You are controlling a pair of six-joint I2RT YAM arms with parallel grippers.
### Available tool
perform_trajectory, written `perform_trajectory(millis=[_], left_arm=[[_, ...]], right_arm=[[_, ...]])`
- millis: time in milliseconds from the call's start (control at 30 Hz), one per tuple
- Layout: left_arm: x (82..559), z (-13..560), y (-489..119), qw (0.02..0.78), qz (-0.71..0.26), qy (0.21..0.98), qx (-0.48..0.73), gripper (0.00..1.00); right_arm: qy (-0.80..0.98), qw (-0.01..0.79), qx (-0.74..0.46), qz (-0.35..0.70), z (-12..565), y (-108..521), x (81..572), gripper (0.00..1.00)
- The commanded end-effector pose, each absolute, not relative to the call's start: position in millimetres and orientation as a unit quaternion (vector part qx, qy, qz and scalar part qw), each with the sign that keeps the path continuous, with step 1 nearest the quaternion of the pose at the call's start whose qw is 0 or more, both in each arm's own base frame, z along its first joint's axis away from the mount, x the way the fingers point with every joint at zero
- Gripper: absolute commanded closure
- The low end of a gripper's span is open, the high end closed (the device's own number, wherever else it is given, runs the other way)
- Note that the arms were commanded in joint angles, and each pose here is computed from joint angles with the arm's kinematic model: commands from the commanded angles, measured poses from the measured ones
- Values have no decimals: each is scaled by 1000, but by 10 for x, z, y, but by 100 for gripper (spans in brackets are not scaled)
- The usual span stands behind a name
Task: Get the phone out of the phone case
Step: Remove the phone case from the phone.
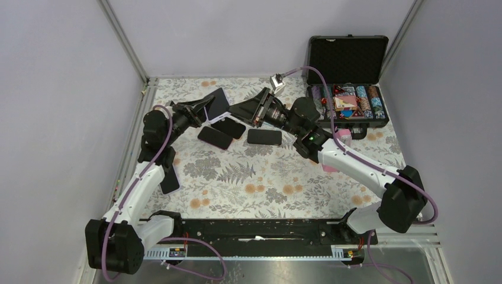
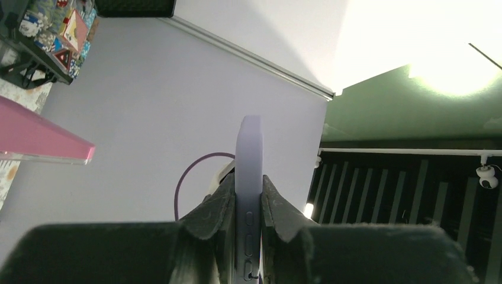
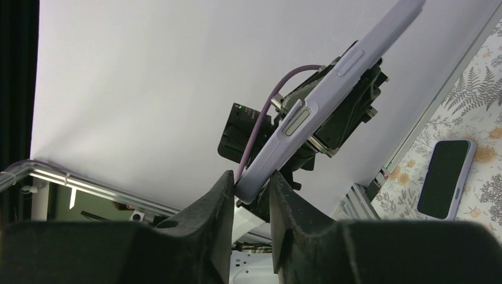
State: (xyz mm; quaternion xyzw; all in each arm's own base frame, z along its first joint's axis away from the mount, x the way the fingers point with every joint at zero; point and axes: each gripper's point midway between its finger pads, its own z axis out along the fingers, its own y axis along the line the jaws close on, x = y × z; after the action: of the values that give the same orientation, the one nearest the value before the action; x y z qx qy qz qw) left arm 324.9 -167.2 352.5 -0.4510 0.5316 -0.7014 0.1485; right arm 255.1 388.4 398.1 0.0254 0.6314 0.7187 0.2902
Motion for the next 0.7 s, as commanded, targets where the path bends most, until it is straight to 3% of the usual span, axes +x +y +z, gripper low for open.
perform_trajectory(millis=[0,167,667], left_arm=[[3196,3848,-1658,163,-719,523,-427,100],[3112,3890,-1725,147,-720,533,-420,100],[2893,3950,-2056,92,-732,557,-381,100]], right_arm=[[557,345,-17,756,4503,3837,2471,78],[513,400,-34,759,4687,3792,2516,95],[447,439,-78,775,5137,3821,2482,100]])
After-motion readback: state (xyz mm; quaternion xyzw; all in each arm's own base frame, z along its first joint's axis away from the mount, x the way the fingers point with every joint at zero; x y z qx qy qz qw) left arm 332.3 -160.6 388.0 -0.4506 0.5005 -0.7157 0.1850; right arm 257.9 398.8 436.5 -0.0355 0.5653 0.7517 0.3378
